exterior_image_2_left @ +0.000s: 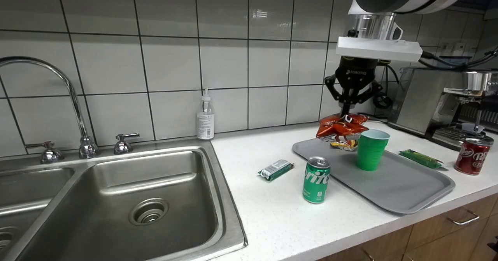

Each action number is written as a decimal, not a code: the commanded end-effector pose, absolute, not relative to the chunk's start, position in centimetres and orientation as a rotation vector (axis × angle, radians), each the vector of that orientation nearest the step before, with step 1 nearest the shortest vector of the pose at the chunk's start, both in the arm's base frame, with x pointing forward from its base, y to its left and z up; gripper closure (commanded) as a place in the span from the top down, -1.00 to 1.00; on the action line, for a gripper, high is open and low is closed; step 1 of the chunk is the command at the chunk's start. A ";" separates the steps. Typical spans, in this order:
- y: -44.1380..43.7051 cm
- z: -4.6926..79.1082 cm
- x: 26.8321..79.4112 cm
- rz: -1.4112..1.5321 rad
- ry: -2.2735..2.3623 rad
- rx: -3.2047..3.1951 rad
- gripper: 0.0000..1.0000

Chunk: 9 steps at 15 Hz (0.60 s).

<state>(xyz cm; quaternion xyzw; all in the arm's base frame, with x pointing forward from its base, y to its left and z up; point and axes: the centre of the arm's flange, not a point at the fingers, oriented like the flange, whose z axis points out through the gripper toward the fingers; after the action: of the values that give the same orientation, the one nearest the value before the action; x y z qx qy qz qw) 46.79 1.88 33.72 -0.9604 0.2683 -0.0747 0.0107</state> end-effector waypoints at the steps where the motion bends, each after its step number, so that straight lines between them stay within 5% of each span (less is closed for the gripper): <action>1: 4.0 34.9 46.6 -0.240 0.711 -2.997 -1.00; 9: 9.4 33.3 46.3 -0.165 0.456 -2.997 -1.00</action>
<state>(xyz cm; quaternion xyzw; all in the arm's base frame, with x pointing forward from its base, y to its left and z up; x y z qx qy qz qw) 46.19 7.99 33.62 -0.9807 0.1804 -0.0636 0.0412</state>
